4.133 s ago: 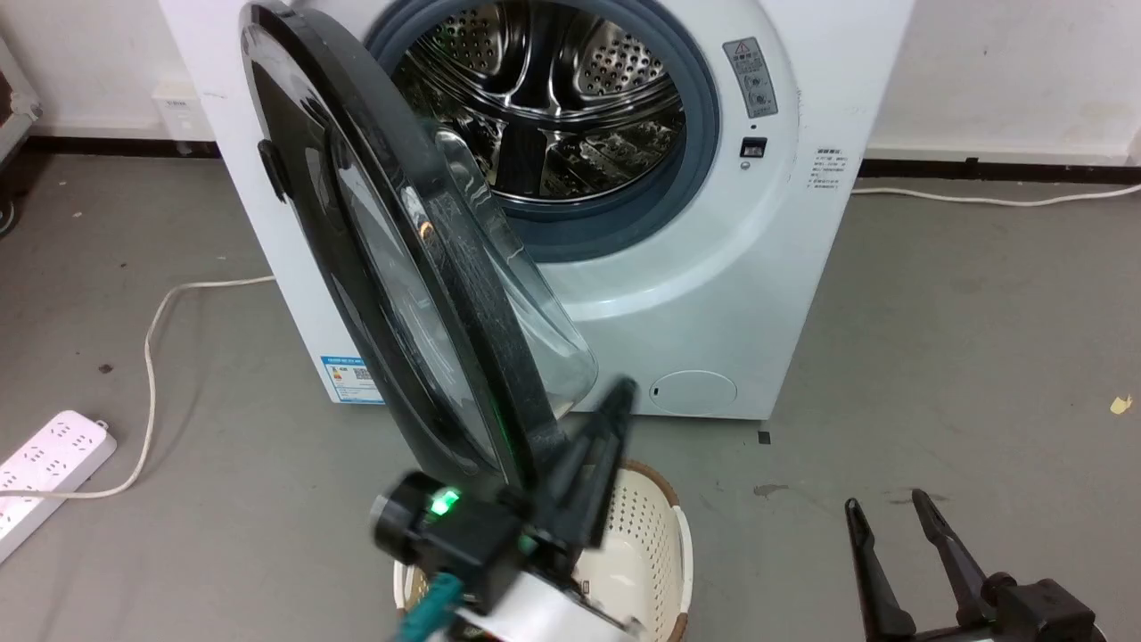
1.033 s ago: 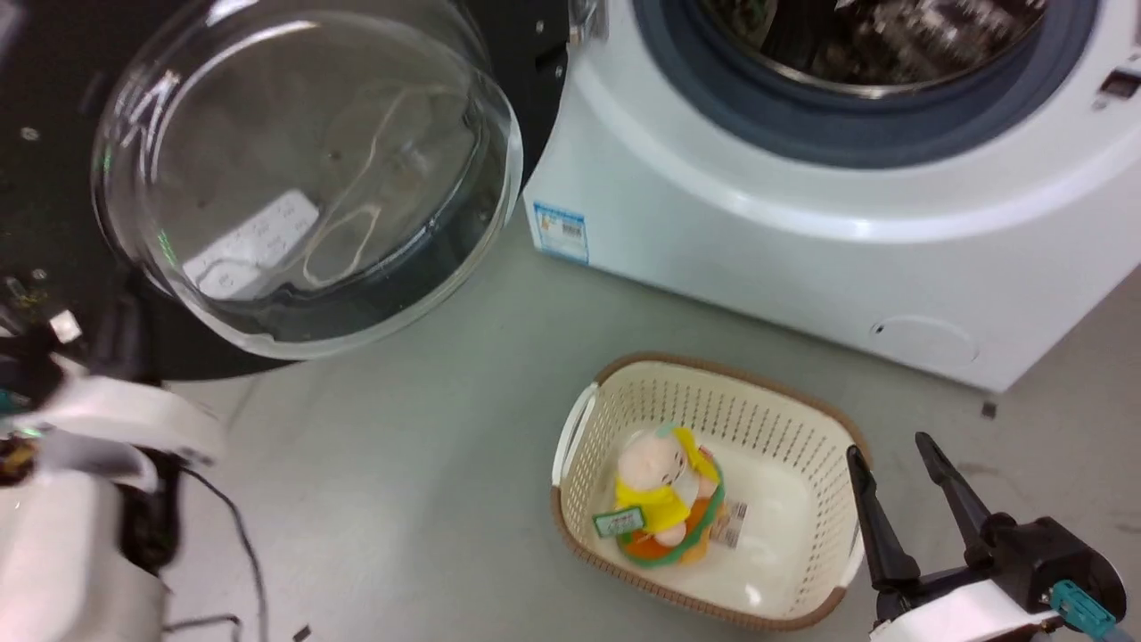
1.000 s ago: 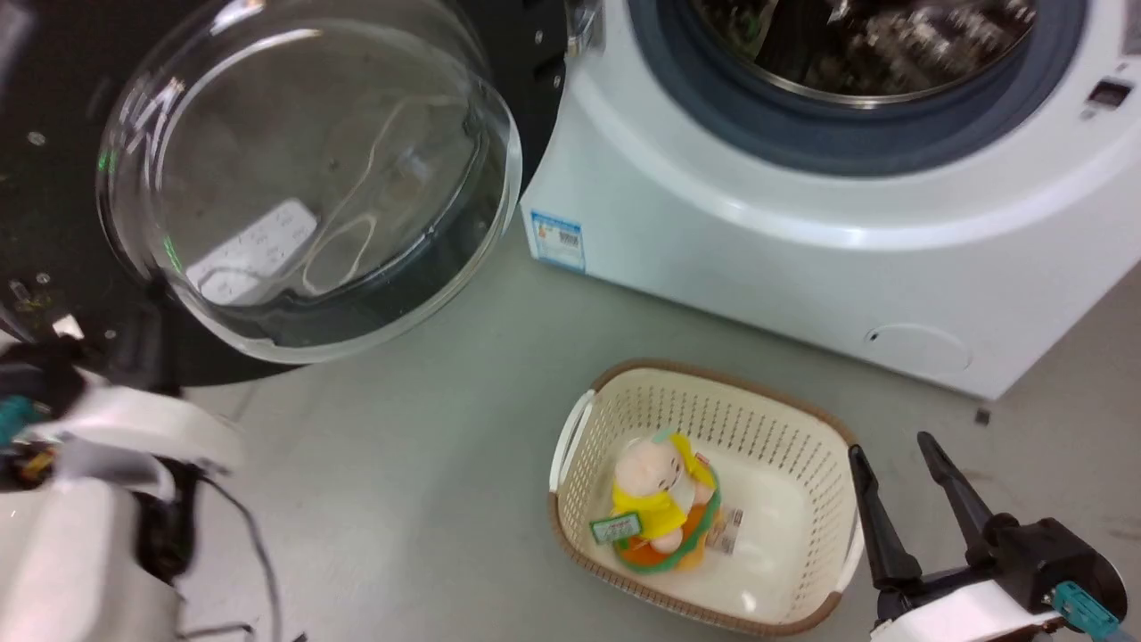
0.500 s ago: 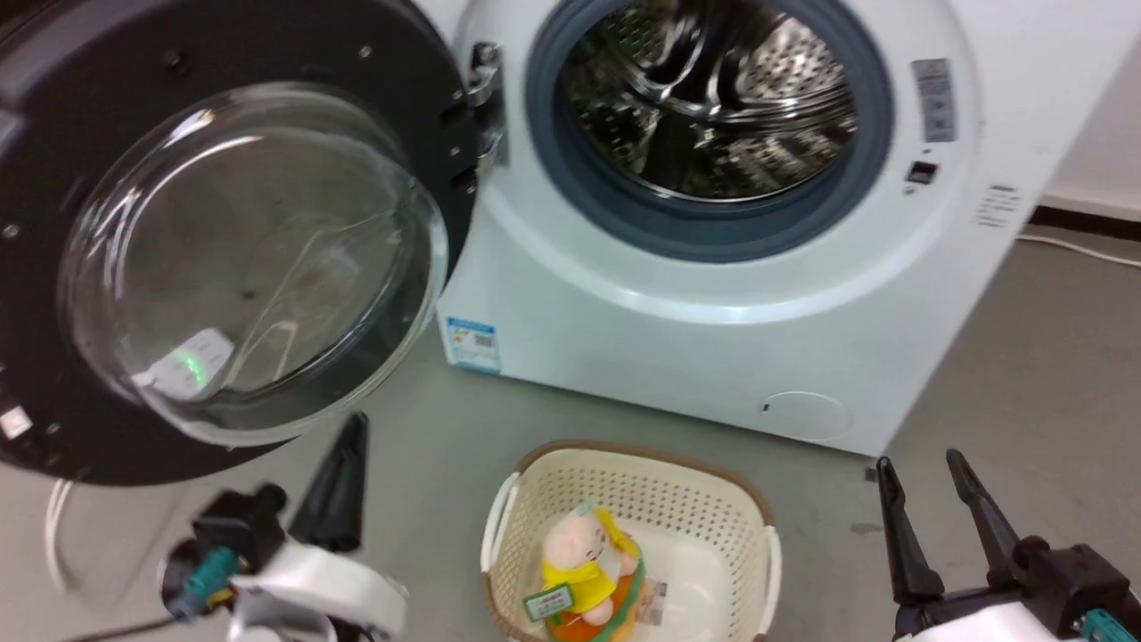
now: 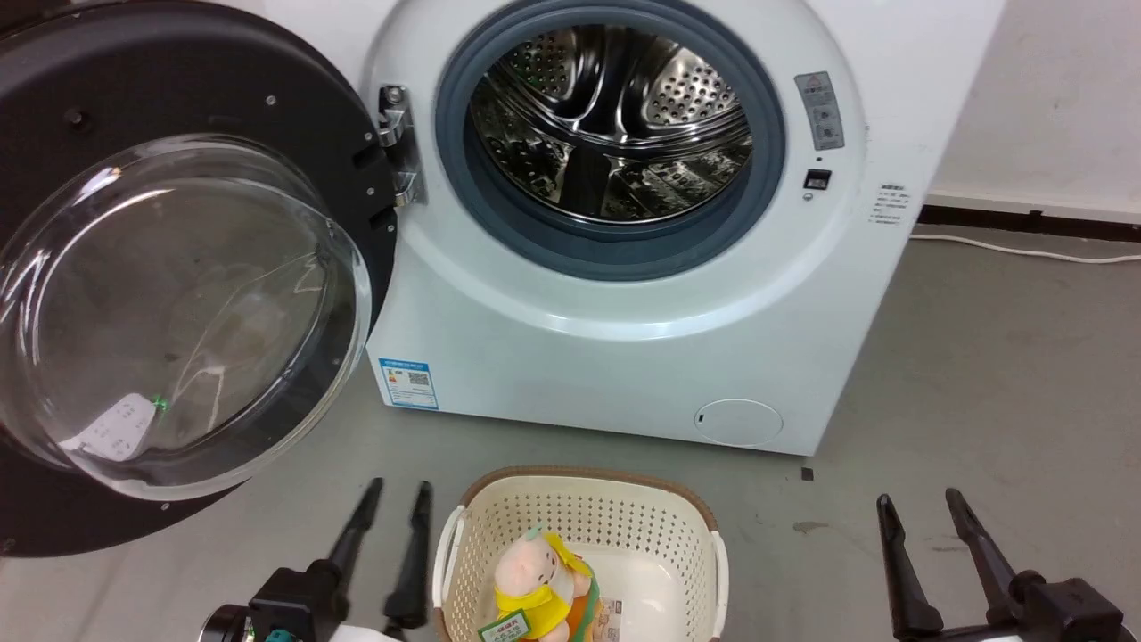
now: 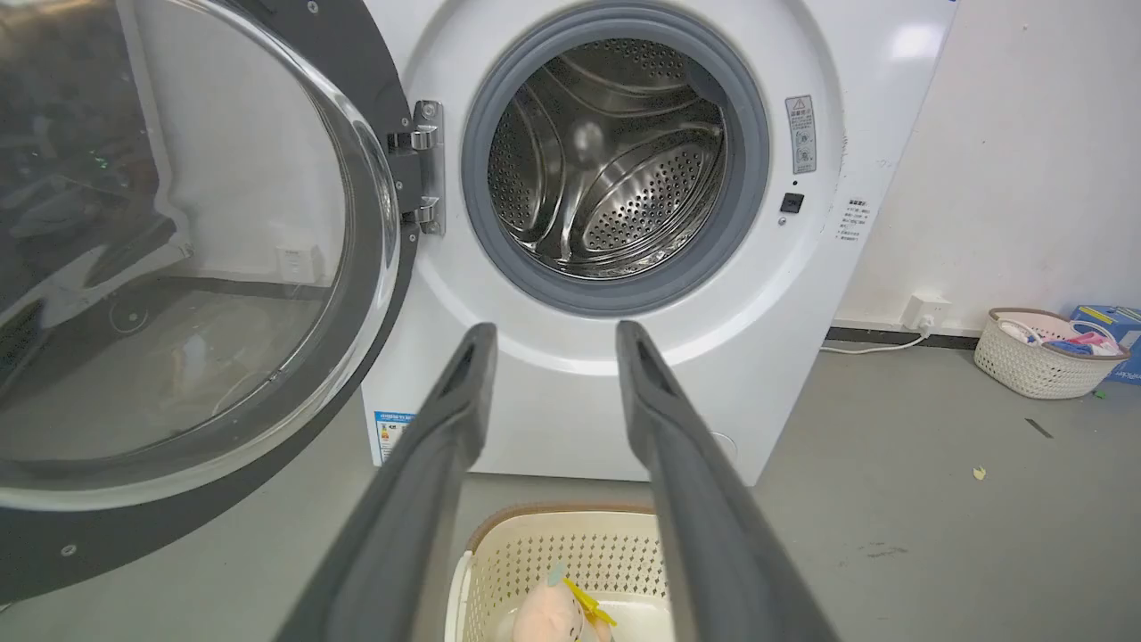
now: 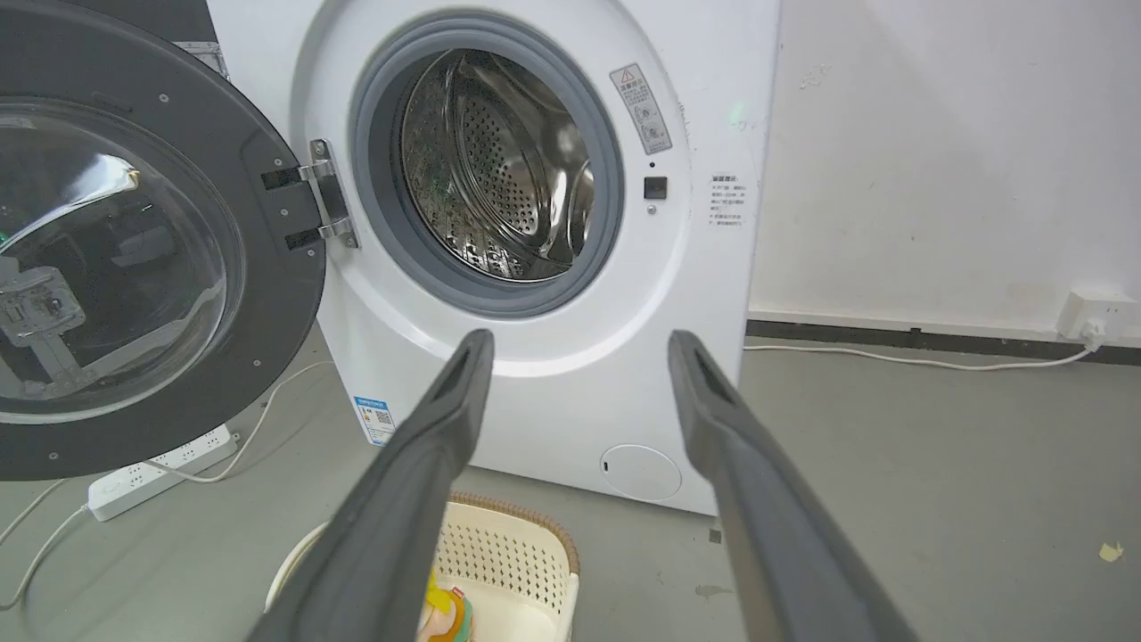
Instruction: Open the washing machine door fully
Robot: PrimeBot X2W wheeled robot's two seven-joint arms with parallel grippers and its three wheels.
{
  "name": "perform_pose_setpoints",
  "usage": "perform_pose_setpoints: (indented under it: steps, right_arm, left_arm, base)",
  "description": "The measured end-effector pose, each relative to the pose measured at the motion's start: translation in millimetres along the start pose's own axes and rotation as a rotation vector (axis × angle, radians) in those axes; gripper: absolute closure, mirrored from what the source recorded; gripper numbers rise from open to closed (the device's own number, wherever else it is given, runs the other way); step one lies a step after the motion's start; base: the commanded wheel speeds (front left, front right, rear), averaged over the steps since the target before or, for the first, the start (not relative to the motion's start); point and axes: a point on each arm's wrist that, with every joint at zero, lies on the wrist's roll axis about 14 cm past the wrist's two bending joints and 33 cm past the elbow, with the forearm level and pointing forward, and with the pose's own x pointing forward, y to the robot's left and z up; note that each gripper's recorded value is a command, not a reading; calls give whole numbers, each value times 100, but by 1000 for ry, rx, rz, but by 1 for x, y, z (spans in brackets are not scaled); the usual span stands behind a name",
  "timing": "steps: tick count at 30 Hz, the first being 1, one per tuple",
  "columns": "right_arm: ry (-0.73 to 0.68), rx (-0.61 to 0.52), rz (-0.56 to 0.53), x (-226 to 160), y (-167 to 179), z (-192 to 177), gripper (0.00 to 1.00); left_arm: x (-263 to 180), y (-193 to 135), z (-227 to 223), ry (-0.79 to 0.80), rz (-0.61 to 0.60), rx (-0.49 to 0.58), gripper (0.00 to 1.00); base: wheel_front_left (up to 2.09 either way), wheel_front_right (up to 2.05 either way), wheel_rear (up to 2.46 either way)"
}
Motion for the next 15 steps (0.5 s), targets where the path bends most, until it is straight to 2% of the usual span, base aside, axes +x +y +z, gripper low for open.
perform_pose_setpoints:
  steps: [15]
  right_arm:
    - [26, 2, -32, -9, -9, -7, 0]
  left_arm:
    - [-3, -20, -18, 49, -58, 34, 0]
  base:
    - [0, 0, 0]
